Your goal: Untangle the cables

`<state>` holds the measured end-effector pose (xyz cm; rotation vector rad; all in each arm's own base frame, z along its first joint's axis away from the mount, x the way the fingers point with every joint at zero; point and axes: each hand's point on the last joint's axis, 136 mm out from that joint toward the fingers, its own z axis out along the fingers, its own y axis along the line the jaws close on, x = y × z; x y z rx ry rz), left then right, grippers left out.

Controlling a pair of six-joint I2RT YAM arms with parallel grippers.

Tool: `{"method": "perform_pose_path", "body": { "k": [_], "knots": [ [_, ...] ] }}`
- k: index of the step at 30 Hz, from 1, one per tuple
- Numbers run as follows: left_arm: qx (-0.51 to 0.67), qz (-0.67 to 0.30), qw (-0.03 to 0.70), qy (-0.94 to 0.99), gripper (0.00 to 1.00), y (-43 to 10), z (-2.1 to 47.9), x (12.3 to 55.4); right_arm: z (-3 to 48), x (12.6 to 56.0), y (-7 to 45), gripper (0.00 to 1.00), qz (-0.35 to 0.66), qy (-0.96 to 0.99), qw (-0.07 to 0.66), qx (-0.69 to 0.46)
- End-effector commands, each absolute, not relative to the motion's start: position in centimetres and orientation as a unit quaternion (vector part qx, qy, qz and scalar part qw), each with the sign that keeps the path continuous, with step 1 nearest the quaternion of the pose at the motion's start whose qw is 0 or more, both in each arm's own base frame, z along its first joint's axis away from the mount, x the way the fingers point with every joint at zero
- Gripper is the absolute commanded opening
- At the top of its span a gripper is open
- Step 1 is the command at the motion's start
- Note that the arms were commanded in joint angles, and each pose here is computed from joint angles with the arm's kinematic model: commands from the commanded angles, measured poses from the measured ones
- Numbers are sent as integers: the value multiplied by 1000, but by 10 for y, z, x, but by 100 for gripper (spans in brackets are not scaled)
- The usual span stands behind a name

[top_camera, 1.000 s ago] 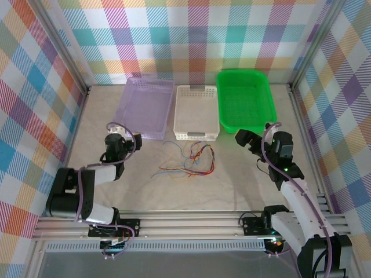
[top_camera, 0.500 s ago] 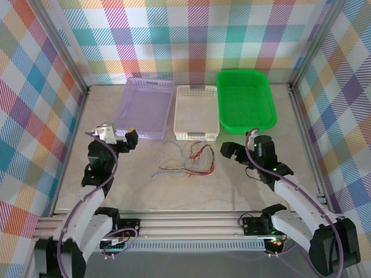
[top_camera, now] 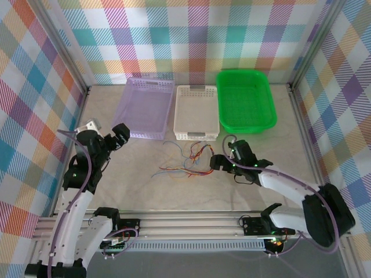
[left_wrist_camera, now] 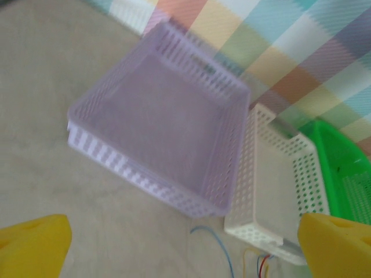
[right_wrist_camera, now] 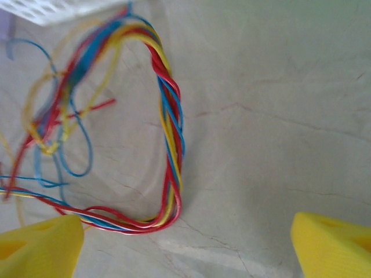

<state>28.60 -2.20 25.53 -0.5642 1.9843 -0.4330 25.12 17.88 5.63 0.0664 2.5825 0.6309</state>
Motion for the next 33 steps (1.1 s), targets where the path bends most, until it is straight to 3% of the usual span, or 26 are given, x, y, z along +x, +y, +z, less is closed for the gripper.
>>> {"method": "perform_pose_path", "body": {
  "k": [1, 8, 18, 25, 31, 33],
  "knots": [
    [-254, -183, 416, 854, 100, -29, 228, 266, 60, 265, 190, 88, 228, 941, 251, 10],
    [-207, -134, 409, 879, 100, -27, 215, 253, 54, 275, 202, 85, 224, 939, 262, -6],
    [-143, -75, 401, 902, 100, -40, 207, 251, 42, 286, 204, 66, 186, 947, 260, -10],
    [-127, -76, 402, 904, 100, -45, 211, 250, 23, 289, 210, 64, 169, 954, 244, -31],
    [-117, -87, 405, 903, 98, -50, 213, 250, 12, 290, 219, 49, 160, 959, 233, -38],
    [-109, -94, 403, 904, 97, -54, 212, 250, 11, 290, 222, 38, 164, 958, 233, -40]
  ]
}}
